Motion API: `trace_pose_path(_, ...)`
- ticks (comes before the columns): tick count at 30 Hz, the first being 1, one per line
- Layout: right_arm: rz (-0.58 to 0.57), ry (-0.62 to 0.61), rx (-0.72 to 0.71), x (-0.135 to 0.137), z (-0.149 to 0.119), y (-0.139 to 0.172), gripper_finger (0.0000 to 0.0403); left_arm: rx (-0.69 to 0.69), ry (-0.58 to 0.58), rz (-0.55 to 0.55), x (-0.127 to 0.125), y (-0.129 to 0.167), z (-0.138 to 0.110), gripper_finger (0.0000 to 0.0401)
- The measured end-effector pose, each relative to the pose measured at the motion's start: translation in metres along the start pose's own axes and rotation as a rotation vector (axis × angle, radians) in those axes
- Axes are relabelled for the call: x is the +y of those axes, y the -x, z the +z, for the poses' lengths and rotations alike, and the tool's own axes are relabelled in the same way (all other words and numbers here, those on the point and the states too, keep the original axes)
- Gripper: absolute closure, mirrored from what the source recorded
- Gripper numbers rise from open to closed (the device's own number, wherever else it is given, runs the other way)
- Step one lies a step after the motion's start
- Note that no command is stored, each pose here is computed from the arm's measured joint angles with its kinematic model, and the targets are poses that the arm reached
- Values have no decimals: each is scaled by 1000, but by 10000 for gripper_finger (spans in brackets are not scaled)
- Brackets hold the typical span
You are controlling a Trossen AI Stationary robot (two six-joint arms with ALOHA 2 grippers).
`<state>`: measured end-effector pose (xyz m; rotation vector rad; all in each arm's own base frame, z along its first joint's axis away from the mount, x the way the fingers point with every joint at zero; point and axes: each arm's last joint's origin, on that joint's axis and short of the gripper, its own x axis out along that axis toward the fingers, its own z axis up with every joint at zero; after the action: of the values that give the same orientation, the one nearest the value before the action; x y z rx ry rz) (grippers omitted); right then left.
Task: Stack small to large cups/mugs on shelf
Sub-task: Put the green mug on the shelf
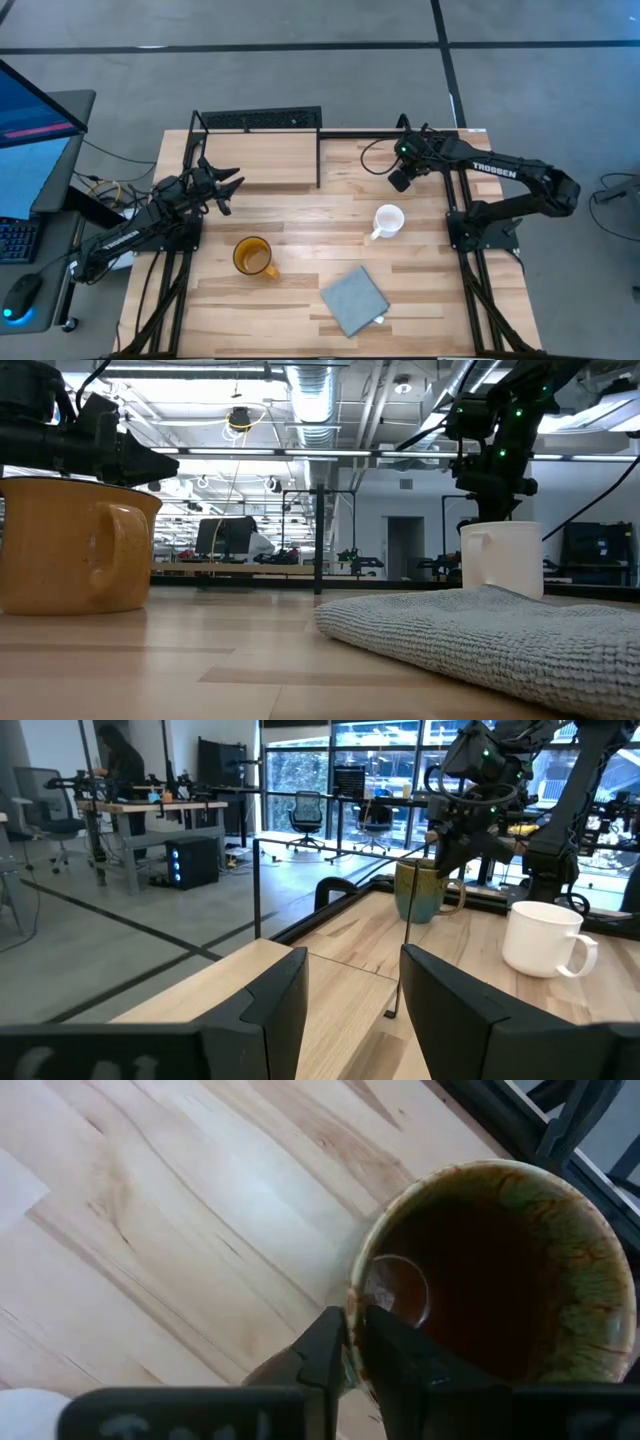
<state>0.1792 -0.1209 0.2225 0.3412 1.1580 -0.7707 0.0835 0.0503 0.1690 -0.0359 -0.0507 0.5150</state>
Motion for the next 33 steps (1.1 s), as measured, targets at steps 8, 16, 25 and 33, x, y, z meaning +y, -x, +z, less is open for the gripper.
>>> trace_pose_path(8, 0, -19, -1, 0, 0, 0, 345, 0, 0, 0, 0, 0, 0, 250)
trace_pose_path(16, -10, -53, 14, -4, 2, -4, 330, 1, 0, 0, 0, 0, 0, 250)
trace_pose_path(25, -27, -13, 81, -3, 9, -33, 304, 1, 0, 0, 0, 0, 0, 250)
trace_pose_path(33, -13, 18, 84, -1, 10, -36, 348, 3, 0, 21, 1, 0, 0, 250)
